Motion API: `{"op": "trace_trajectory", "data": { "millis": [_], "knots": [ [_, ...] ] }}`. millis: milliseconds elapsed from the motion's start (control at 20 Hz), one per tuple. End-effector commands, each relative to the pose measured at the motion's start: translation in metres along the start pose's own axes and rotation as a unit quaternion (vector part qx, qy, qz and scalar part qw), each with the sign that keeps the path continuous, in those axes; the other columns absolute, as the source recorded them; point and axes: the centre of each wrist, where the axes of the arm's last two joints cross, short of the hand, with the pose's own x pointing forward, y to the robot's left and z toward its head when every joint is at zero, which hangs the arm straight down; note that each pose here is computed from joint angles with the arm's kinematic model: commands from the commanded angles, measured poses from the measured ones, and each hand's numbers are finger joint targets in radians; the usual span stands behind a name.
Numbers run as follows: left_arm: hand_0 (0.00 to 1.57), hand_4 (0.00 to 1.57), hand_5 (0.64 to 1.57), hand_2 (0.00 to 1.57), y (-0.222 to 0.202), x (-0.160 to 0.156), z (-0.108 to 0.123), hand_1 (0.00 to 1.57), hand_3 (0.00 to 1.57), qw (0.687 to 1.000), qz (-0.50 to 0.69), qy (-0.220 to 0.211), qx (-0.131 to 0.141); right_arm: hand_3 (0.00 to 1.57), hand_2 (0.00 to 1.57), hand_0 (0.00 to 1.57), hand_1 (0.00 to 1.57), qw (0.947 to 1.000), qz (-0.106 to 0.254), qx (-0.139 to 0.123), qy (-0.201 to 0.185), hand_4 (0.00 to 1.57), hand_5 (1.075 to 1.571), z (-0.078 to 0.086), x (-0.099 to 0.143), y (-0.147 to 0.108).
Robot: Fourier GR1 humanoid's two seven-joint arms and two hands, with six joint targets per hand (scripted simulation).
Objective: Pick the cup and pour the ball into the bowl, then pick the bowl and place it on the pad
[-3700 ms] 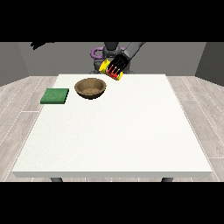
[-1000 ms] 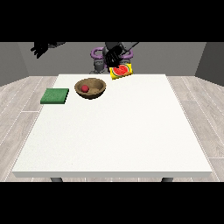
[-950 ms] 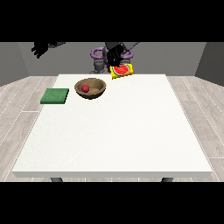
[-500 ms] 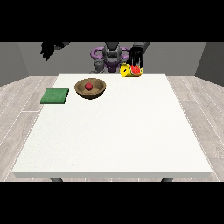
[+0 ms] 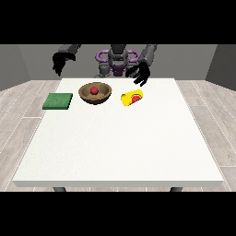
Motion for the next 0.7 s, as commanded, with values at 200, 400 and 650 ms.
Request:
{"op": "trace_trajectory", "data": {
  "millis": [200, 400, 650],
  "knots": [
    [0.0, 0.9, 1.449, 0.0, 0.0, -0.032, 0.053, 0.0, 0.0, 0.976, 0.199, -0.085, -0.024, 0.0, 0.0, 0.0, 0.0, 0.9985, 0.015, -0.031, -0.043, 0.5, 1.567, 0.004, -0.02, 0.012],
    [0.0, 0.9, 1.445, 0.0, 0.003, -0.023, 0.042, 0.0, 0.0, 0.974, 0.206, -0.083, -0.046, 0.0, 0.0, 0.0, 0.0, 0.9985, 0.012, -0.051, -0.014, 0.51, 1.569, -0.001, -0.057, 0.045],
    [0.0, 0.92, 1.436, 0.0, 0.024, -0.019, 0.036, 0.0, 0.0, 0.974, 0.21, -0.072, -0.053, 0.0, 0.0, 0.0, 0.0, 0.9987, 0.008, -0.047, 0.016, 0.43, 1.57, 0.001, -0.085, 0.025]
  ]
}}
